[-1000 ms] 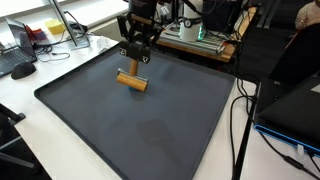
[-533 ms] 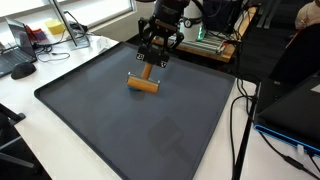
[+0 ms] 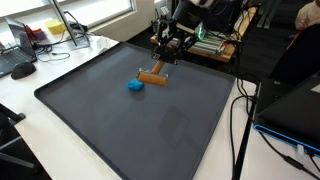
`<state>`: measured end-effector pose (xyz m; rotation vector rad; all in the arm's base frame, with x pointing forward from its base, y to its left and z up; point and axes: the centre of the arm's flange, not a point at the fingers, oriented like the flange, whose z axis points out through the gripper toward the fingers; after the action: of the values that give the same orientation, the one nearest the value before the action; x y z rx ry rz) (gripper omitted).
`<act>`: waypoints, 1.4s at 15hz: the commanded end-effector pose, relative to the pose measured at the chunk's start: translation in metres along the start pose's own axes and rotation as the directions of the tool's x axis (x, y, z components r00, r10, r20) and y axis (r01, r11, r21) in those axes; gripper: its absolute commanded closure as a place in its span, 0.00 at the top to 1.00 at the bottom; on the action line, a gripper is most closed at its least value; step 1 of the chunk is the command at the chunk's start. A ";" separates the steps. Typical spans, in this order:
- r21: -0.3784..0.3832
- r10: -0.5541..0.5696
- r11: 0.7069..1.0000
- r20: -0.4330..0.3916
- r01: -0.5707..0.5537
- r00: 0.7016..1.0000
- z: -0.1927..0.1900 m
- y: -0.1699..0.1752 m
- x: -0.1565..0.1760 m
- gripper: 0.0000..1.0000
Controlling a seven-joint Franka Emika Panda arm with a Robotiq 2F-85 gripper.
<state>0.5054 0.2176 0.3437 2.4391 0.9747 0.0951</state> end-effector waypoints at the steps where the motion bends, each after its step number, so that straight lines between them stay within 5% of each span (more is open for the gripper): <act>1: -0.051 -0.114 0.992 0.039 0.116 0.993 -0.011 -0.008 0.019 0.22; 9: -0.086 -0.407 0.903 0.139 0.421 0.903 -0.016 -0.026 0.042 0.22; 18: 0.034 -0.625 0.772 0.226 0.635 0.747 -0.002 -0.040 0.067 0.22; 21: 0.066 -0.653 0.749 0.237 0.659 0.719 0.004 -0.042 0.073 0.22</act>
<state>0.5215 0.2820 0.3087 1.9208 1.6077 -0.3762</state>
